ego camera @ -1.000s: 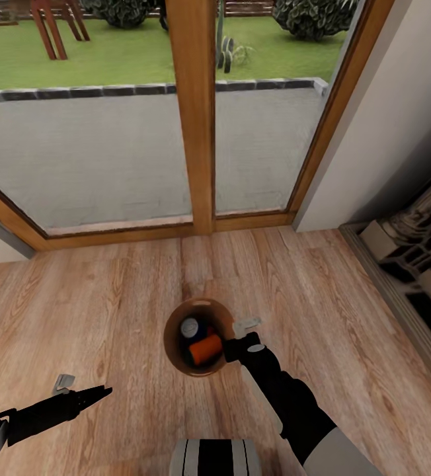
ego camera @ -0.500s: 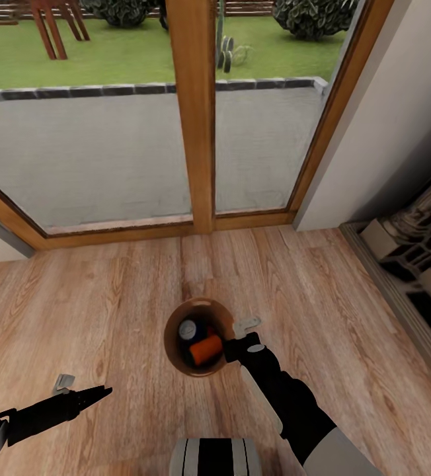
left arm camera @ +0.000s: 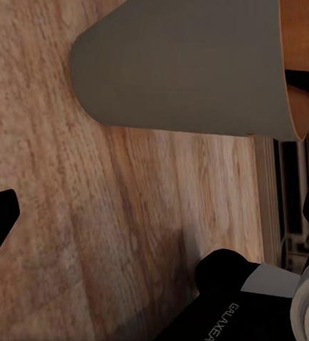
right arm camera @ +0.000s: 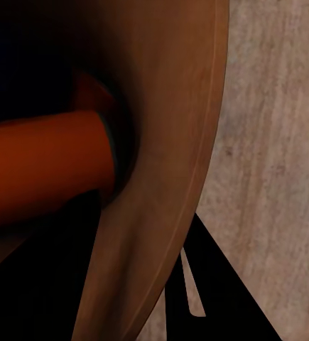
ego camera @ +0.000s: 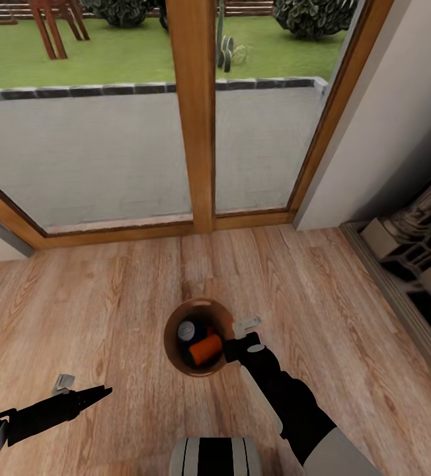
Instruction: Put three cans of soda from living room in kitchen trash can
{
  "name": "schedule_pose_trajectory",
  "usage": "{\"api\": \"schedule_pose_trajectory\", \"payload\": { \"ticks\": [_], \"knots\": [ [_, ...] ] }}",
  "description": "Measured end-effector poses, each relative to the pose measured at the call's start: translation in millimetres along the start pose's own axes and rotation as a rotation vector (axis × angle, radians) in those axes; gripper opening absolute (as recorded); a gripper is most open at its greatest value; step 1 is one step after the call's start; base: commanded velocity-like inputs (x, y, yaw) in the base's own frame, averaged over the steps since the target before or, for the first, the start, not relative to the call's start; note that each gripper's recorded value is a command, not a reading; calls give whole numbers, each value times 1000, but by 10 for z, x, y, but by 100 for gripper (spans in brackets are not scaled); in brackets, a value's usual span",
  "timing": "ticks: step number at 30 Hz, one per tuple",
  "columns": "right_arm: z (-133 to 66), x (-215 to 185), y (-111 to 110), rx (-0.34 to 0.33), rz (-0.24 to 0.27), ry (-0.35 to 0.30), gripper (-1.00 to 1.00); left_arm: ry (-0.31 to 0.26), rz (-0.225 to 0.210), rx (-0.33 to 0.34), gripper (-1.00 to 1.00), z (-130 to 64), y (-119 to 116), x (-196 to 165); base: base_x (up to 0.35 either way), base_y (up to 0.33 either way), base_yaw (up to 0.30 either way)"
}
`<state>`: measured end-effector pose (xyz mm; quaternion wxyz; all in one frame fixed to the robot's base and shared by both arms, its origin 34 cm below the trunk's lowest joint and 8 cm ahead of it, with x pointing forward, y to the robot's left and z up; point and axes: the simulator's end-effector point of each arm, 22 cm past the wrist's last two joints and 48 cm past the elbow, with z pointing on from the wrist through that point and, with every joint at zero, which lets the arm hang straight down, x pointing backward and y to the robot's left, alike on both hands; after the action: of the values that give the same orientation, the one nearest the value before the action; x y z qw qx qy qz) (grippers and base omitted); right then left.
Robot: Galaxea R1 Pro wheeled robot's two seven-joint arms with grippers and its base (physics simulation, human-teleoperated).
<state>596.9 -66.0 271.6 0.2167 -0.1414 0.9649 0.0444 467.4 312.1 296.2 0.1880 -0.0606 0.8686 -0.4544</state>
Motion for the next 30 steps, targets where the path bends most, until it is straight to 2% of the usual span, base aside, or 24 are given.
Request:
{"api": "schedule_pose_trajectory", "payload": {
  "ticks": [30],
  "knots": [
    [107, 89, 10, 0, -1, 0, -100, 0, 0, 0, 100, 58, 107, 70, 0, 0, 0]
  ]
}}
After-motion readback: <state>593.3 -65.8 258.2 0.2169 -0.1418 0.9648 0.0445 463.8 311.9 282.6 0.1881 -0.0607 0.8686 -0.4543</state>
